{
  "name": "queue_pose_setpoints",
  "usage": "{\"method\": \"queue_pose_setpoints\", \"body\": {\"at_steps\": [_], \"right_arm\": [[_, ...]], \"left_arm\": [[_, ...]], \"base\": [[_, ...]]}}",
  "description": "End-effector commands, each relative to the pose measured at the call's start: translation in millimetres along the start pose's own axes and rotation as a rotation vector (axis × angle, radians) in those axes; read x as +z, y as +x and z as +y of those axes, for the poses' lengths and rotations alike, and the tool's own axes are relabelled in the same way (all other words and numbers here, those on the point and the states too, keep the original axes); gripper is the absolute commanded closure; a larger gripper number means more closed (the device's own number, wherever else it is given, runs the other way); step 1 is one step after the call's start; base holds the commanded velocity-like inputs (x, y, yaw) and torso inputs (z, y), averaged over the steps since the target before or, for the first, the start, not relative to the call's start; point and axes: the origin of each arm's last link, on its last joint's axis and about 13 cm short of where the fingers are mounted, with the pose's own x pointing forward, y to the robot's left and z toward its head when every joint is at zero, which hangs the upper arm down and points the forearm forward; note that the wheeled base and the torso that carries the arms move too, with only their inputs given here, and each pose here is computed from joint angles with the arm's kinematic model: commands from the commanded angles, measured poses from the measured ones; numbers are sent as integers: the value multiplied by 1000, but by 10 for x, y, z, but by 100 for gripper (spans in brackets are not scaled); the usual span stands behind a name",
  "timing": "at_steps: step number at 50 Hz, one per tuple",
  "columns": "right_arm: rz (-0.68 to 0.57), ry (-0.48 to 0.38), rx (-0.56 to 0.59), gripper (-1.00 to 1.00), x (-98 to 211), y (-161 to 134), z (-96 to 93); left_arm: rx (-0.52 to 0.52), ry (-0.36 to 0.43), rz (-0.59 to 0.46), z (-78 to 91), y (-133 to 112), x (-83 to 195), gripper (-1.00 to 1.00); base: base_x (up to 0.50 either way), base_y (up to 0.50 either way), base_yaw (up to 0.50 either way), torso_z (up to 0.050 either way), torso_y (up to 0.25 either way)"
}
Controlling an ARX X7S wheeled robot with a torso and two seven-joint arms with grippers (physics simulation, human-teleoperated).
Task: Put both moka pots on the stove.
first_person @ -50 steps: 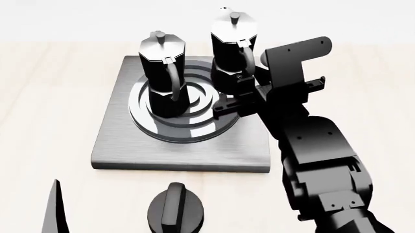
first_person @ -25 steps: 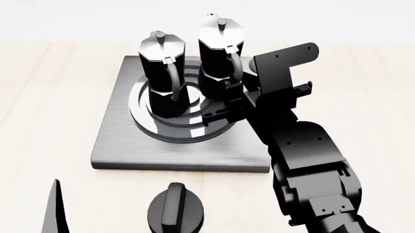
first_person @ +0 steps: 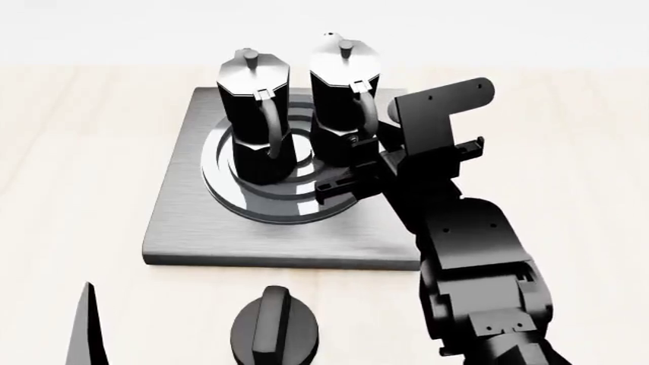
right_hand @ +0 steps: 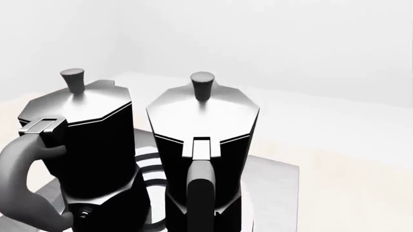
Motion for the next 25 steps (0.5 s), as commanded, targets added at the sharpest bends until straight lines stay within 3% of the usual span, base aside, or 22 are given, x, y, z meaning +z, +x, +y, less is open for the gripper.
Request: {"method": "queue_pose_setpoints", "body": {"at_steps": [1, 8, 9, 20, 25], "right_arm": [[-9, -1, 17, 100, -7, 23, 44], [0, 4, 18, 100, -17, 21, 50], [-3, 1, 13, -100, -10, 22, 52], [-11, 10, 15, -100, -25, 3, 35], [-82, 27, 11, -100, 51, -124, 52]], "left_arm": [[0, 1, 1, -1, -9, 1, -100], [-1, 0, -1, -4, -5, -1, -100], [0, 0, -1, -2, -2, 0, -100], [-2, 1, -2, -11, -11, 1, -100], [-2, 0, 0, -12, -11, -2, -100]], "base": [[0, 0, 0, 0, 0], [0, 0, 1, 0, 0], [0, 0, 0, 0, 0], [0, 0, 0, 0, 0], [0, 0, 0, 0, 0]]}}
